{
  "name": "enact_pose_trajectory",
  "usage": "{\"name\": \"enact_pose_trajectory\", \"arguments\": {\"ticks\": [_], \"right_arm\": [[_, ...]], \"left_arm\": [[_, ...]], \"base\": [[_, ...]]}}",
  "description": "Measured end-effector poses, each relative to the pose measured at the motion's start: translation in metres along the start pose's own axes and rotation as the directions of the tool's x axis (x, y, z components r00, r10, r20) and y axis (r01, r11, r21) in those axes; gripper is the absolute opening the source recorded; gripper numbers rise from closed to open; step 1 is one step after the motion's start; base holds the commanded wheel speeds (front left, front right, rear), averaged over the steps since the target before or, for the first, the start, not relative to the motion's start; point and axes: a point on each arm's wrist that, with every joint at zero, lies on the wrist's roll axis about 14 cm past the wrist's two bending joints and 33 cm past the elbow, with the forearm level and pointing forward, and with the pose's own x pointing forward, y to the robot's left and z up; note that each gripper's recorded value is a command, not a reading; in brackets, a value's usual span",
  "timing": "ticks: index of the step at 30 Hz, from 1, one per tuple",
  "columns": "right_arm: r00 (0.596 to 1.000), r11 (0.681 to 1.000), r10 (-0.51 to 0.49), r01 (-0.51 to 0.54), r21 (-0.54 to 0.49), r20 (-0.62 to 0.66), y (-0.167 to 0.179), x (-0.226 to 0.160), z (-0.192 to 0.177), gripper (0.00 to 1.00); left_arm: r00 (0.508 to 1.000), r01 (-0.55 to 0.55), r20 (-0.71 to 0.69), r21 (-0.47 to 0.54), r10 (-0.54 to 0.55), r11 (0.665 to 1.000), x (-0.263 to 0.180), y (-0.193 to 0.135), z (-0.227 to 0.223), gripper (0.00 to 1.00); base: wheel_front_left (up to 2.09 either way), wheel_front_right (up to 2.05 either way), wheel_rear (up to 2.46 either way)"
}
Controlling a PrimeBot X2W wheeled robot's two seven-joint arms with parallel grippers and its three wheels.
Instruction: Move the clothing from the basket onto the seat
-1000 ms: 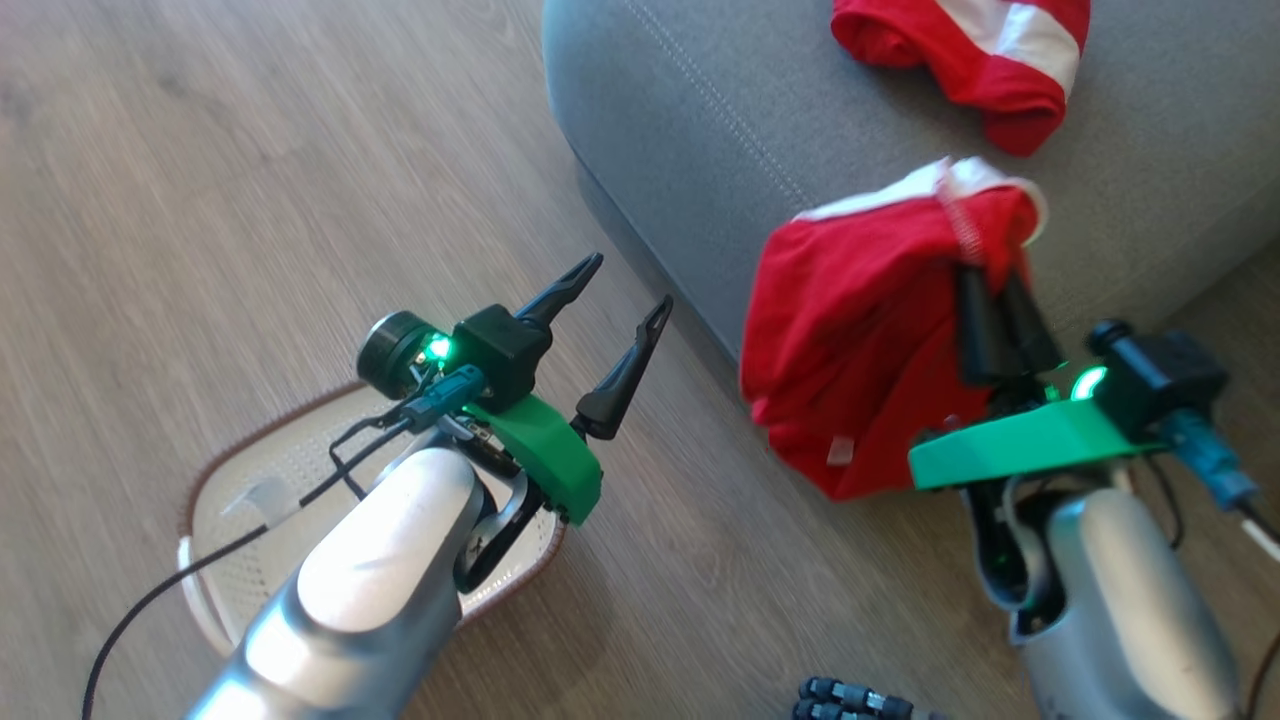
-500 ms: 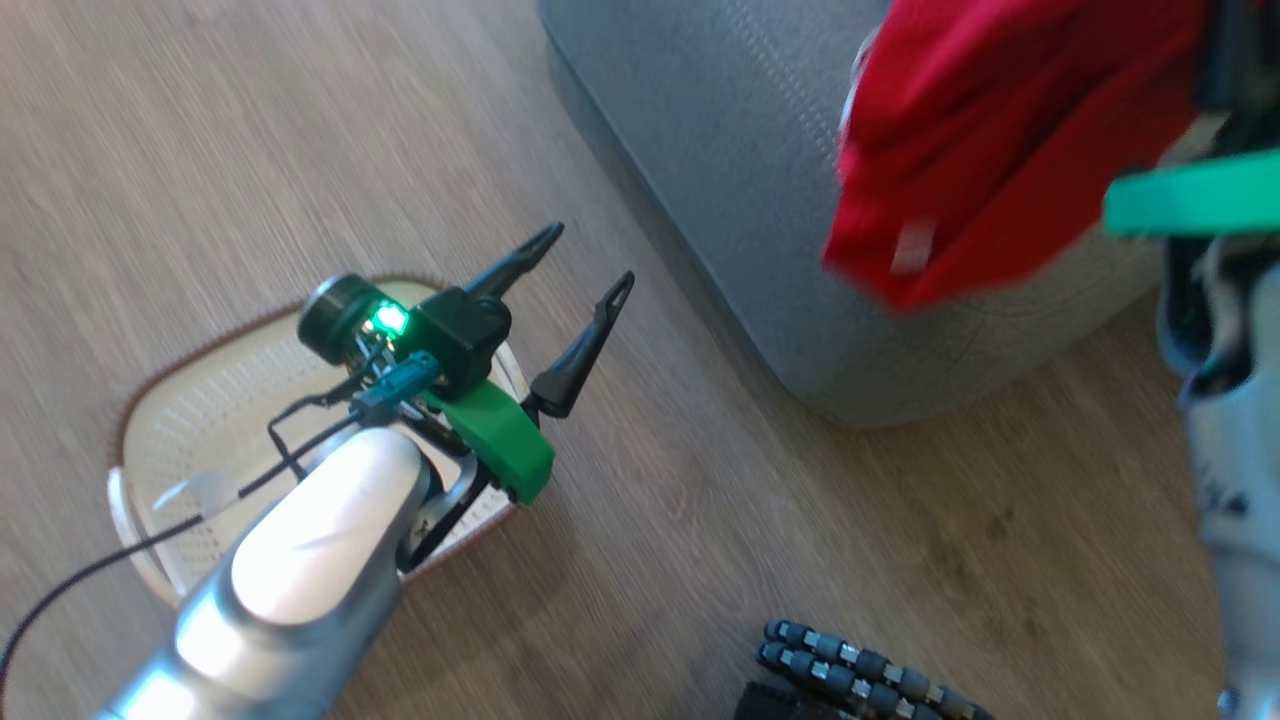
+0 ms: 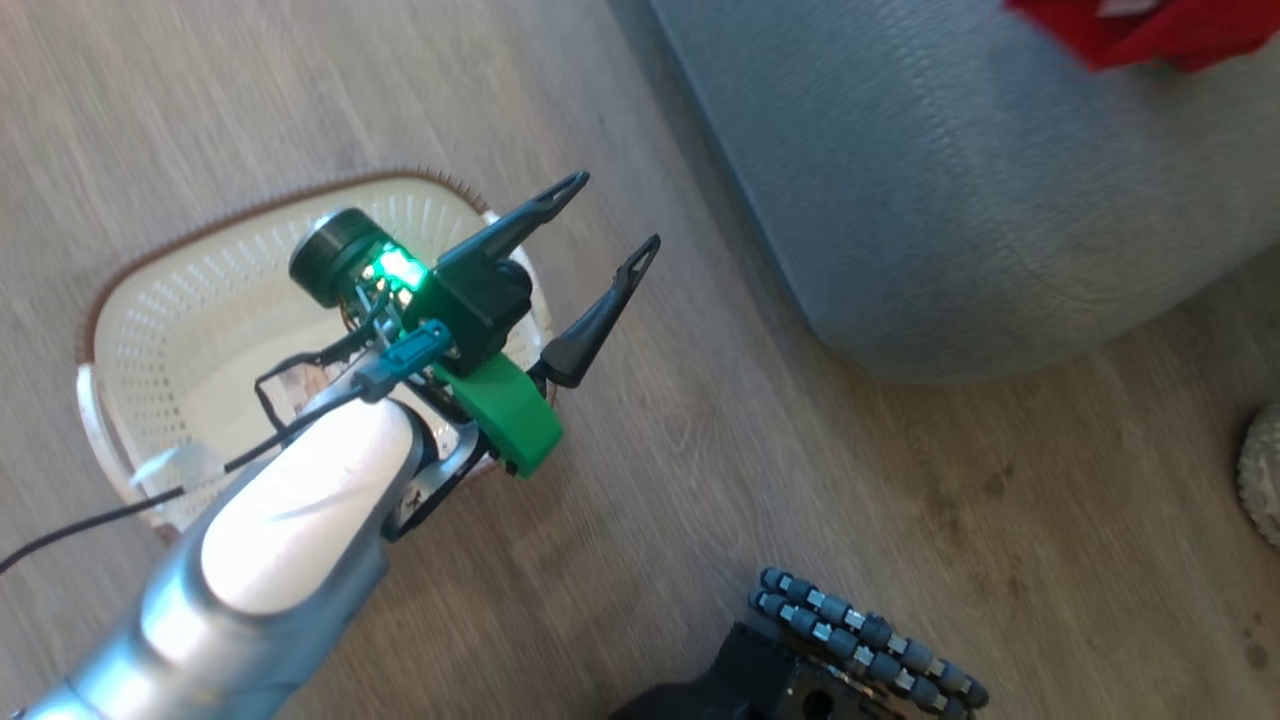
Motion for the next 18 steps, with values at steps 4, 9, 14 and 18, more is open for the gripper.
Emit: {"name": "enact_pose_trajectory", "arguments": {"ticks": [4, 9, 14, 18], "right_arm": [[0.998, 0.996, -0.050, 0.048, -0.070, -0.024, -0.019, 0.024, -0.007, 0.00], [0.983, 0.980, -0.165, 0.154, -0.128, -0.085, -0.056, 0.039, -0.026, 0.00], [0.952, 0.968, -0.240, 0.222, -0.116, -0.188, -0.066, 0.035, -0.068, 0.00], [0.917, 0.967, -0.255, 0.244, -0.074, -0.308, -0.051, 0.021, -0.117, 0.00]], "left_arm": [[1.000, -0.023, -0.022, -0.019, 0.022, 1.000, -0.007, 0.015, -0.015, 1.00], [0.998, -0.046, -0.049, -0.055, 0.044, 0.997, -0.016, 0.025, -0.035, 1.00], [0.994, -0.058, -0.095, -0.068, 0.052, 0.996, -0.028, 0.031, -0.056, 1.00], [0.989, -0.099, -0.119, -0.073, 0.089, 0.992, -0.040, 0.043, -0.068, 1.00]], "base": [[0.00, 0.00, 0.00], [0.00, 0.00, 0.00], [0.00, 0.00, 0.00], [0.00, 0.00, 0.00]]}}
